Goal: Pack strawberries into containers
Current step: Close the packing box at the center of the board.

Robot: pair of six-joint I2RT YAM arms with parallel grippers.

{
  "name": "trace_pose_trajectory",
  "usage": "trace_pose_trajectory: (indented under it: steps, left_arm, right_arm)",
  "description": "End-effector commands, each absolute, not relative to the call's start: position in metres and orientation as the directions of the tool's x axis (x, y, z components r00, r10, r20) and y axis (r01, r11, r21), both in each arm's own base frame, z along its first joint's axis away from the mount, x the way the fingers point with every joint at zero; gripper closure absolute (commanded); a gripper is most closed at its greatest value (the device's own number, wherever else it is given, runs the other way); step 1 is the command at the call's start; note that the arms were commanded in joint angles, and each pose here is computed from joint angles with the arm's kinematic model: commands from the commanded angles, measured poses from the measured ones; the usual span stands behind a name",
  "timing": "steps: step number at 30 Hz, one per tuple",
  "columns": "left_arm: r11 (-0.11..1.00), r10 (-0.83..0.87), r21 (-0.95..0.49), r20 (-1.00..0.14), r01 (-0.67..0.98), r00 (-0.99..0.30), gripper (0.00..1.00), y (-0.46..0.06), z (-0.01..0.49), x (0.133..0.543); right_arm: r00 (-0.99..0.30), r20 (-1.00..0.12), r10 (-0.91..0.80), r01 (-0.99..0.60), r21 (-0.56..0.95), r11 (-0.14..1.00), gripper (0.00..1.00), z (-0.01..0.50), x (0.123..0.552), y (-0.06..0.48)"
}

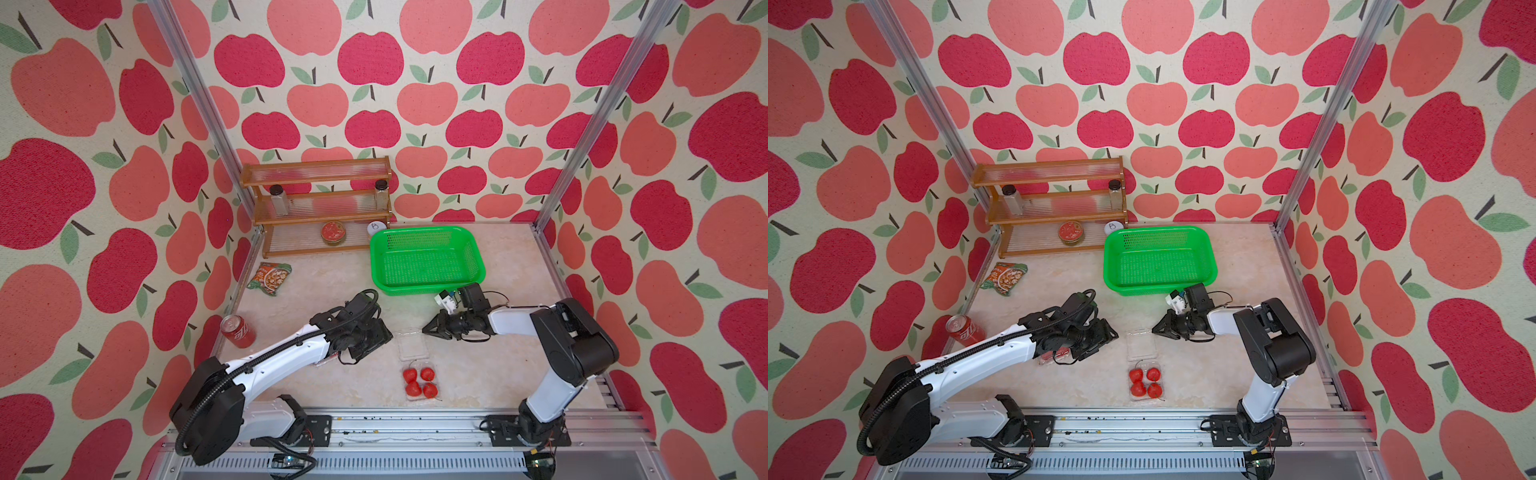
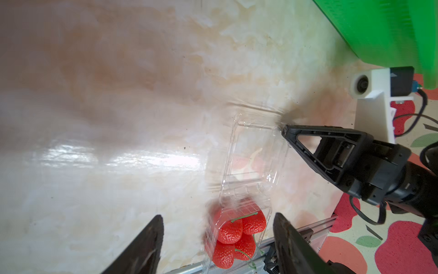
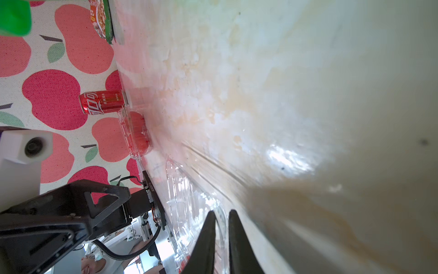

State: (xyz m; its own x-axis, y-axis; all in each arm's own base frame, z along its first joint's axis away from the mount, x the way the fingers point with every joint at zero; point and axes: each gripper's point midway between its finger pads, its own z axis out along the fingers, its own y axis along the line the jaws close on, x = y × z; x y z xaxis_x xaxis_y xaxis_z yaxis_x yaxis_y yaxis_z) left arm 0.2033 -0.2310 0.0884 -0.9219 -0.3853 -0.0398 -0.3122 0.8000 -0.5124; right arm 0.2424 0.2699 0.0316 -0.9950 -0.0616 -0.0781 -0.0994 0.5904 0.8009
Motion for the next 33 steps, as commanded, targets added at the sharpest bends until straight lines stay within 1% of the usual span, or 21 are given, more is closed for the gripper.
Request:
trace_pose_trajectory:
  steps: [1, 6, 12, 19, 25, 33]
  left_arm:
    - [0.812, -0.379, -0.497, -0.051, -0.305, -0.924, 0.27, -0.228, 0.077, 0.21]
    - [0.781, -0.407, -0.535, -0.045, -0.322, -0.912, 0.24, -0.232, 0.064, 0.231]
    - [0.771, -0.371, -0.58, -0.071, -0.264, -0.926, 0.22, -0.25, 0.067, 0.251]
    - [0.733, -0.34, -0.651, -0.097, -0.199, -0.936, 0.21, -0.272, 0.078, 0.265]
    - [0.717, -0.291, -0.686, -0.134, -0.124, -0.947, 0.21, -0.284, 0.098, 0.263]
    - [0.692, -0.24, -0.717, -0.128, -0.077, -0.962, 0.21, -0.296, 0.106, 0.255]
  right_arm:
    - [-0.983, -0.161, -0.082, -0.179, 0.803, 0.569, 0.87, 0.049, 0.248, 0.276]
    - [-0.976, -0.202, -0.085, -0.217, 0.827, 0.519, 0.87, 0.063, 0.249, 0.282]
    - [-0.967, -0.234, -0.102, -0.254, 0.844, 0.472, 0.87, 0.077, 0.245, 0.29]
    - [-0.963, -0.241, -0.117, -0.268, 0.848, 0.458, 0.87, 0.082, 0.24, 0.293]
    - [-0.961, -0.247, -0.127, -0.278, 0.849, 0.45, 0.86, 0.085, 0.235, 0.296]
    - [-0.958, -0.256, -0.132, -0.288, 0.846, 0.449, 0.84, 0.086, 0.233, 0.297]
